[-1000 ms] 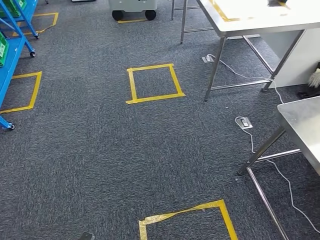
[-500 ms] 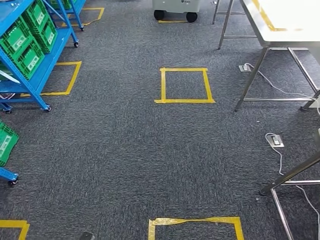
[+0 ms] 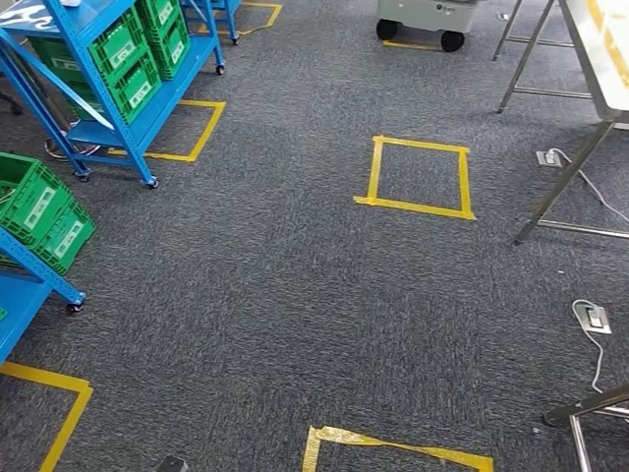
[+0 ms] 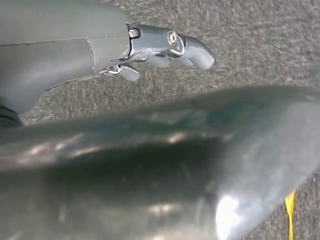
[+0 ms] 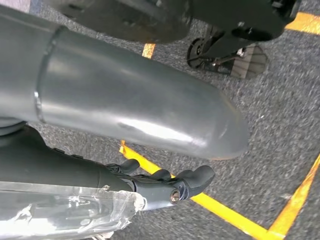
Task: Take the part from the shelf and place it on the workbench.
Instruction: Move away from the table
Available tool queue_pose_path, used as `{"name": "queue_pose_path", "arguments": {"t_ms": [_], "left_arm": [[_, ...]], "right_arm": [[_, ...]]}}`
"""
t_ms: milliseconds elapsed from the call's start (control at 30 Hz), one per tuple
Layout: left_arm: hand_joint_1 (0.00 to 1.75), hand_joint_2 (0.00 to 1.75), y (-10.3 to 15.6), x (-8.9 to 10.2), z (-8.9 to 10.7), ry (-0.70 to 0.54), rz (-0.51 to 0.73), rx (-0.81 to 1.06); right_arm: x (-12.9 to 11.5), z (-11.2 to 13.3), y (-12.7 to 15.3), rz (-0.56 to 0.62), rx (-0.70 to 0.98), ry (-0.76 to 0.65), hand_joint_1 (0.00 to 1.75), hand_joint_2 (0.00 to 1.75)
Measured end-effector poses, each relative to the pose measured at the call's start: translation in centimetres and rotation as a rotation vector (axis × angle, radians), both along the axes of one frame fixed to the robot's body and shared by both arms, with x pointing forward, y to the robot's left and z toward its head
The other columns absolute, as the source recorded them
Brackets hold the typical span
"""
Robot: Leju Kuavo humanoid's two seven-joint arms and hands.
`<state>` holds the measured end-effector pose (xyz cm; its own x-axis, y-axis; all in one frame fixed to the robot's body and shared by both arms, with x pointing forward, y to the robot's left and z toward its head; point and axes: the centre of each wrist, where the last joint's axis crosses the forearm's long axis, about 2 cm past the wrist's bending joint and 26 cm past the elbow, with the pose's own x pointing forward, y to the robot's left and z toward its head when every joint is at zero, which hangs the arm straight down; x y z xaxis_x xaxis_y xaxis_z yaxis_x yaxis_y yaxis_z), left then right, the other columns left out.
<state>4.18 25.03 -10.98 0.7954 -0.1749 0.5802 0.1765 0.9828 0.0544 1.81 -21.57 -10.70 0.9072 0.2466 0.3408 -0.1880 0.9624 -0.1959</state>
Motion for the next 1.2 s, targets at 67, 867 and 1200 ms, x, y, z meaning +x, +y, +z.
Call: {"name": "queue_pose_path", "arguments": {"t_ms": [67, 867, 1200], "left_arm": [[0.00, 0.00, 0.07, -0.09, -0.02, 0.002, -0.002, 0.002], [0.00, 0.00, 0.22, -0.15, -0.03, 0.002, -0.022, 0.015], [0.00, 0.00, 0.33, 0.14, -0.01, -0.004, -0.024, 0.022]], "right_arm": [[0.09, 0.01, 0.01, 0.002, 0.000, -0.003, 0.00, 0.00], [-0.11, -0.01, 0.04, 0.020, -0.002, 0.012, 0.00, 0.00], [0.02, 0.00, 0.05, 0.026, -0.005, 0.011, 0.00, 0.00]]}}
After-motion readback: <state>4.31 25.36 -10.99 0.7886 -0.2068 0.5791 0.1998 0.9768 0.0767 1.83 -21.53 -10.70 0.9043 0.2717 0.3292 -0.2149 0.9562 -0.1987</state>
